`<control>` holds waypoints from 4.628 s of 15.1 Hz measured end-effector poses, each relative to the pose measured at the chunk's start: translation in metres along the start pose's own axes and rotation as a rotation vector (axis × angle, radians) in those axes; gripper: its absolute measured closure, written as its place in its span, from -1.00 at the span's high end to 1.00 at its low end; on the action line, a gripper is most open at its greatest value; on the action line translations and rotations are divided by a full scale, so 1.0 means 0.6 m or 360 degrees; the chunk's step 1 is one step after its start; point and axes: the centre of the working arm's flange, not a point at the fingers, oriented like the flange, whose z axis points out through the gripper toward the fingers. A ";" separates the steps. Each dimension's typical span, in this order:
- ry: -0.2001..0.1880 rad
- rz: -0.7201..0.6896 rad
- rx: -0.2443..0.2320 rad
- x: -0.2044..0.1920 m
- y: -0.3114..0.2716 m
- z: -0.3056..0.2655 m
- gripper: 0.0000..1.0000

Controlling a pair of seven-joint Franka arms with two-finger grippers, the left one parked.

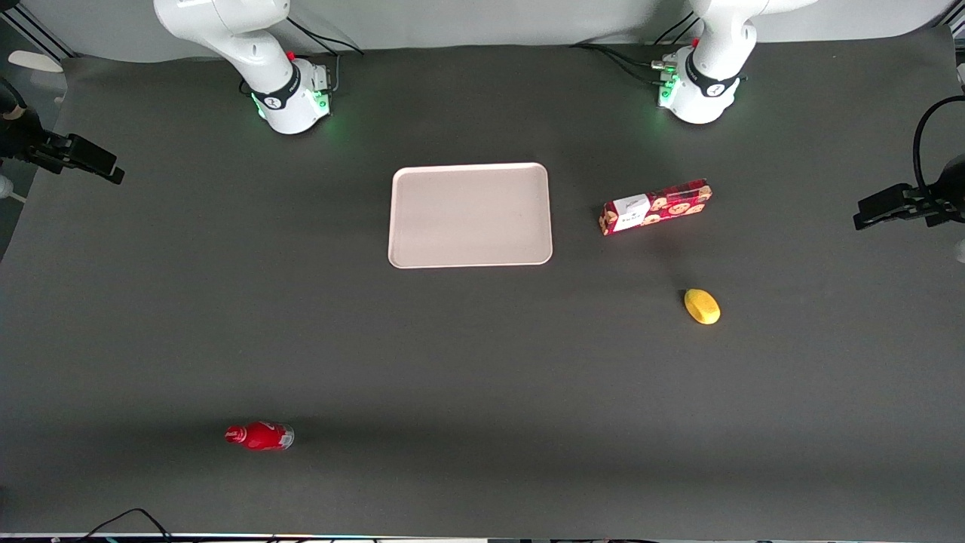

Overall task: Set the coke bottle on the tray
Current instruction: 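Move the open right gripper down toward the red Coca-Cola bottle, then close the right gripper around the red Coca-Cola bottle, then lift the bottle and carry it with the right gripper over the white tray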

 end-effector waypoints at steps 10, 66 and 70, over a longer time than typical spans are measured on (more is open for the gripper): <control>-0.0009 0.0049 -0.0003 0.007 0.023 0.004 1.00; 0.0300 -0.0279 0.0064 0.405 -0.278 0.261 -0.39; 0.0136 -0.0211 0.0038 0.332 -0.281 0.171 -0.39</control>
